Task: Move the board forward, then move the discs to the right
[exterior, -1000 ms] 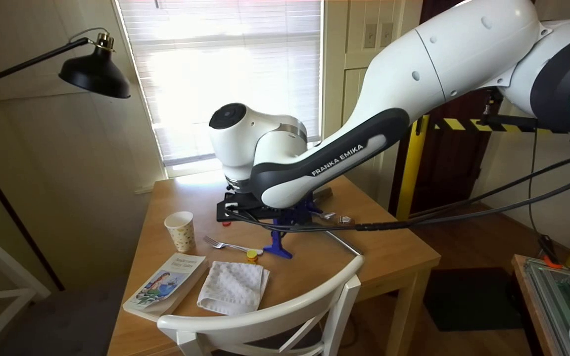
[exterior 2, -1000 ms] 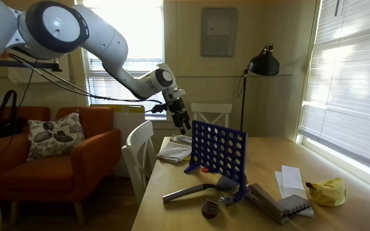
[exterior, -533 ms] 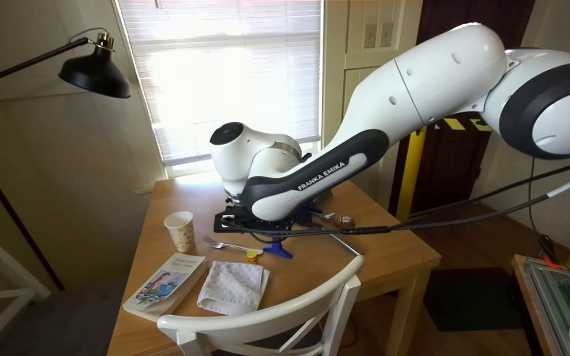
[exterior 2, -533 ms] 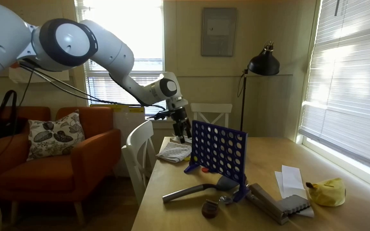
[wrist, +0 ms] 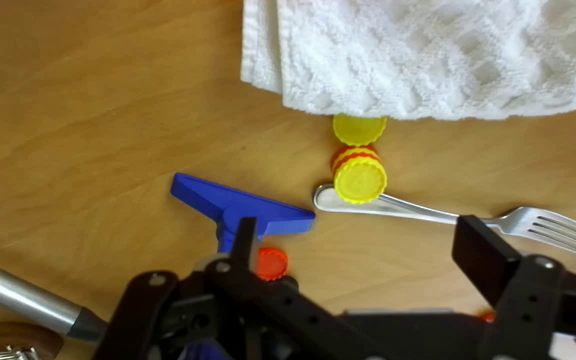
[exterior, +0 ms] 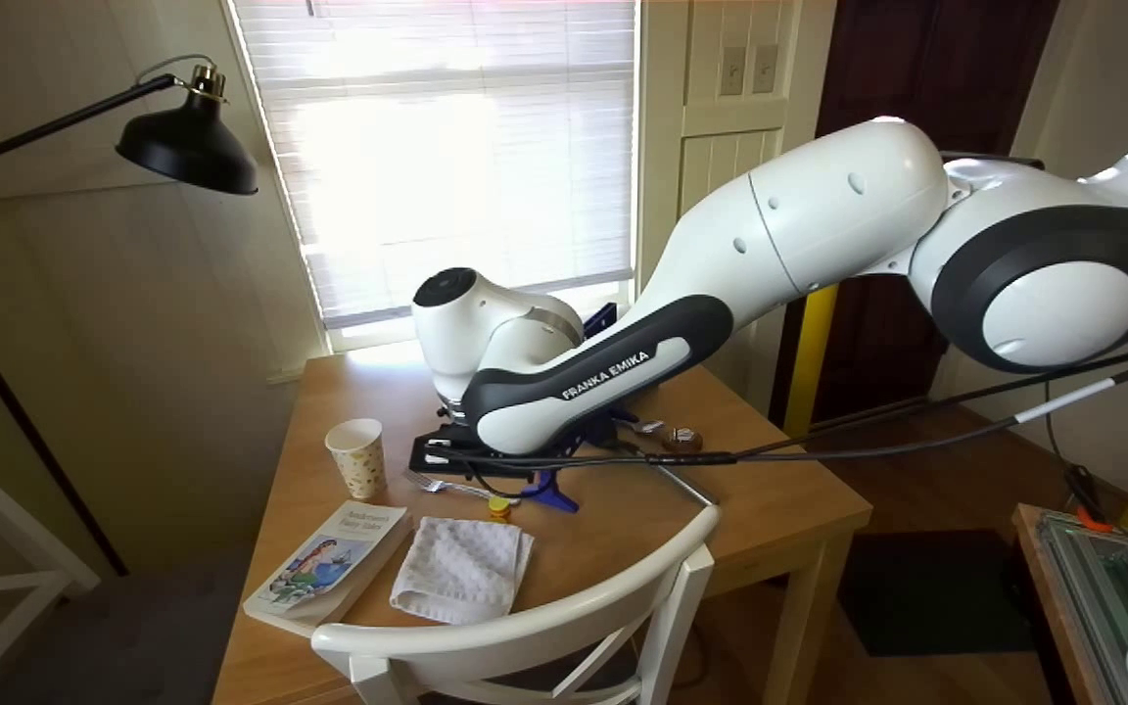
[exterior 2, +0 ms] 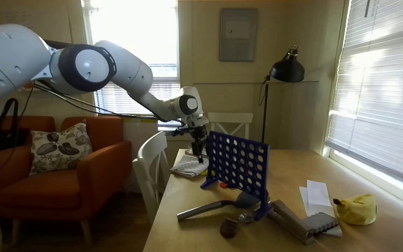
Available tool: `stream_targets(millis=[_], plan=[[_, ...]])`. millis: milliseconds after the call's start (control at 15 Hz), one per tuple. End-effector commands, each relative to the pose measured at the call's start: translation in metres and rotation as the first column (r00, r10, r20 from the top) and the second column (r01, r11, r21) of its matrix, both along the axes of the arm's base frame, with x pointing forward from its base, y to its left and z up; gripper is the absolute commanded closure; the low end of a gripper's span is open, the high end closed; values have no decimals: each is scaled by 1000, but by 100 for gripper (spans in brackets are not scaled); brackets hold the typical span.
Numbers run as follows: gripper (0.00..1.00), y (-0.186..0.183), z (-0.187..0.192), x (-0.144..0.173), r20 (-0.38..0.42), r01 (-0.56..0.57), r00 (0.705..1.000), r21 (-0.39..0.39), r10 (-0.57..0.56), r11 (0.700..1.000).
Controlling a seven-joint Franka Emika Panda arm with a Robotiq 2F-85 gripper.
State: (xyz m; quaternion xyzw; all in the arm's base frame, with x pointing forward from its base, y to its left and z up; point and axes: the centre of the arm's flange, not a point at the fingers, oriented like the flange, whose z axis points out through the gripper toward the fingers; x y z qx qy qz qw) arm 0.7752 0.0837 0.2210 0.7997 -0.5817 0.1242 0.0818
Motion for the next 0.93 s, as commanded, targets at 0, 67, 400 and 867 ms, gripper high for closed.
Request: stream_targets(millis=[0, 67, 400, 867], plan=[[0, -6, -17, 24, 21, 12, 1000, 50, -13, 999], [0, -8, -22, 25, 25, 10, 1000, 55, -11, 998], [0, -18, -42, 30, 21, 10, 1000, 77, -12, 997], [0, -28, -58, 34, 27, 4, 1000, 140, -7, 990]])
